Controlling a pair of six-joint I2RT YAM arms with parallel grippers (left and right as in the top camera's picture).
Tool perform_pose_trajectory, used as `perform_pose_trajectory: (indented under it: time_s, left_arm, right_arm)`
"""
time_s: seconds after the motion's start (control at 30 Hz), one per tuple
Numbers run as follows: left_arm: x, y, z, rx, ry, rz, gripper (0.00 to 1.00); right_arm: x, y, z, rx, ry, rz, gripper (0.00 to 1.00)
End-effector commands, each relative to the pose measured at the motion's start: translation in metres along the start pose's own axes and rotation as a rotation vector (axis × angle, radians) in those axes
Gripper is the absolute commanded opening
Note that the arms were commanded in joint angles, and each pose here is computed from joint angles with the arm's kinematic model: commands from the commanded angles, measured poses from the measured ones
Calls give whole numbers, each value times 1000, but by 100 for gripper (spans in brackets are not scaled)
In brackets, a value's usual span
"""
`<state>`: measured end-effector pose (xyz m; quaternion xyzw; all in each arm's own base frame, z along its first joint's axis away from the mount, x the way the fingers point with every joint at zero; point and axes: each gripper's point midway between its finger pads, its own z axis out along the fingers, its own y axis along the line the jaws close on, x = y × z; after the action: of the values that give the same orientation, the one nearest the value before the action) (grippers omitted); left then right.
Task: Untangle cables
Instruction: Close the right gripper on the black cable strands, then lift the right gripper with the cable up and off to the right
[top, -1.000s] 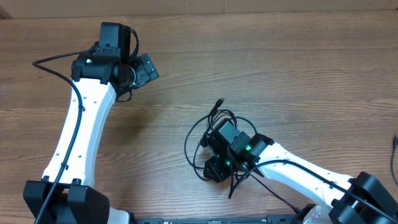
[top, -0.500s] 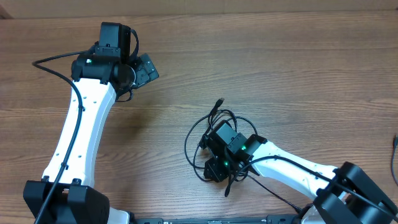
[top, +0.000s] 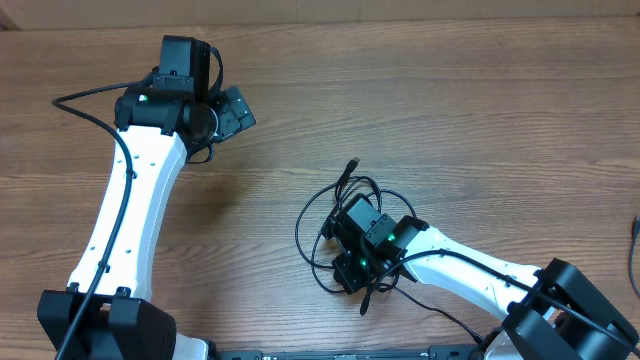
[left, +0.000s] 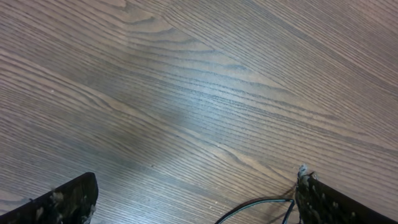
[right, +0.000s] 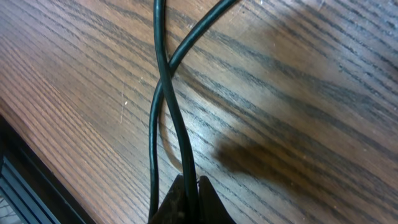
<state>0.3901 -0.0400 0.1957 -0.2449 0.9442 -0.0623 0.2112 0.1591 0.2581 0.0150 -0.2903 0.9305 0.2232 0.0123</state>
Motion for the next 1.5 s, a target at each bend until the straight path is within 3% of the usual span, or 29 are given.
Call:
perform_pose_trajectory:
  time_s: [0.0,0.2,0.43,0.9,1.2,1.47]
  left_arm:
    - [-2,-5,-5,17,-12,18,100]
    - [-2,-5,-5,17,-12,17,100]
    - [-2,-5,-5,17,-12,17,100]
    - [-2,-5,-5,17,-12,17,99]
    - [-2,-5,-5,17,-12,17,100]
    - [-2,-5,-5,17,-12,17,100]
  right_arm:
    - [-5,3,-2,5,-8,-9,4]
    - [-37,19,-31,17,-48,-22,4]
    - [-87,25,-107,204,-139,-27,4]
    - [-158,34,-290,514,-578,8,4]
    - [-165,29,-428,575,-970,125,4]
    - [-140,18,-531,574,-1298,230,4]
